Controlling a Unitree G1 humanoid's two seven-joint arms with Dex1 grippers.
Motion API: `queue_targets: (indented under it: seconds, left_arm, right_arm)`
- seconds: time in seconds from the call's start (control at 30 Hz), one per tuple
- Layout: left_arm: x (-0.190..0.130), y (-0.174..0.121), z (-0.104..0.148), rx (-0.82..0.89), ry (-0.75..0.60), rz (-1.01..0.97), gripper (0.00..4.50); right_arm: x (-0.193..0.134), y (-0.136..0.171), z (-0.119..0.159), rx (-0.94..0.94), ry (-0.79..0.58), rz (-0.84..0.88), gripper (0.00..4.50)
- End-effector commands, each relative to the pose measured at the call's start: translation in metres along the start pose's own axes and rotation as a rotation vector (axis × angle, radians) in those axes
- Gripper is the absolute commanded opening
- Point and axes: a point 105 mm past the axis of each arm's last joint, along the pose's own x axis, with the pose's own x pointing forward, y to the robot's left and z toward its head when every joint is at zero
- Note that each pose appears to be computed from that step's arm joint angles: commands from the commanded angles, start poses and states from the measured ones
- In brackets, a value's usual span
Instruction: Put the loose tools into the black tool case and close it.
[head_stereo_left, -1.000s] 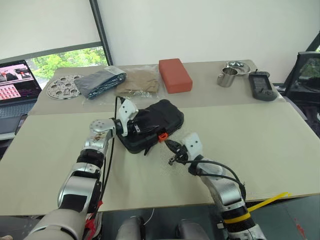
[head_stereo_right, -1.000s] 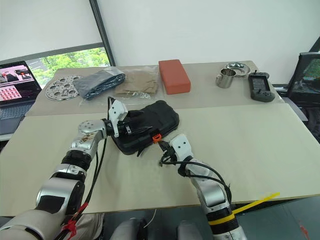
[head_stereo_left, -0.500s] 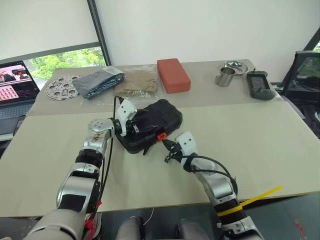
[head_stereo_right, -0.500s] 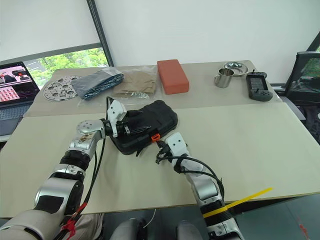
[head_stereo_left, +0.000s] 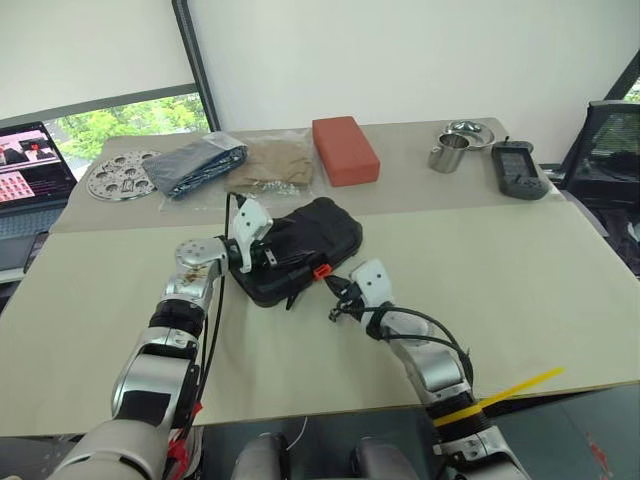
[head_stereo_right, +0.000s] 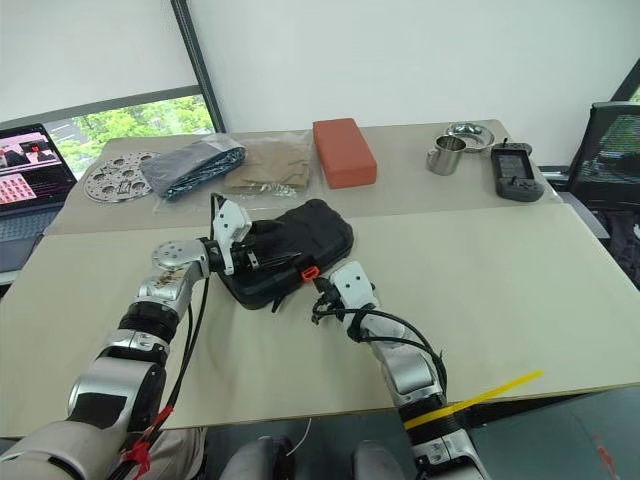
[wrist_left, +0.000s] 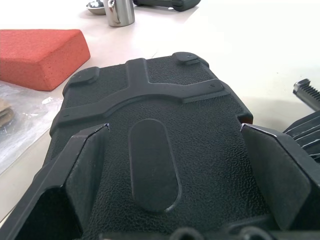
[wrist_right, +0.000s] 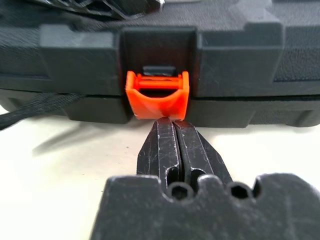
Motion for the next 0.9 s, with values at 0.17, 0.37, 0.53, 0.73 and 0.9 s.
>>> queue_targets:
  seconds: [0.17,0.37,0.53,0.73,0.9]
  left_arm:
    - [0.0,-0.021,-0.045,-0.106,0.122,-0.04,4.5]
    - [0.0,-0.02,-0.045,-0.105,0.123,-0.038,4.5]
    - [0.0,-0.021,-0.045,-0.107,0.123,-0.038,4.5]
    - [-0.001,-0.021,-0.046,-0.109,0.122,-0.033,4.5]
    - [-0.001,-0.021,-0.046,-0.111,0.121,-0.031,4.5]
  right_arm:
    - [0.002,0.012,0.057,-0.036,-0.213,0.037,0.05]
    - [0.009,0.011,0.061,-0.036,-0.222,0.033,0.05]
    - [0.012,0.013,0.062,-0.035,-0.225,0.041,0.05]
    - [0.014,0.017,0.064,-0.032,-0.234,0.058,0.05]
    - [0.018,0.021,0.063,-0.035,-0.23,0.075,0.05]
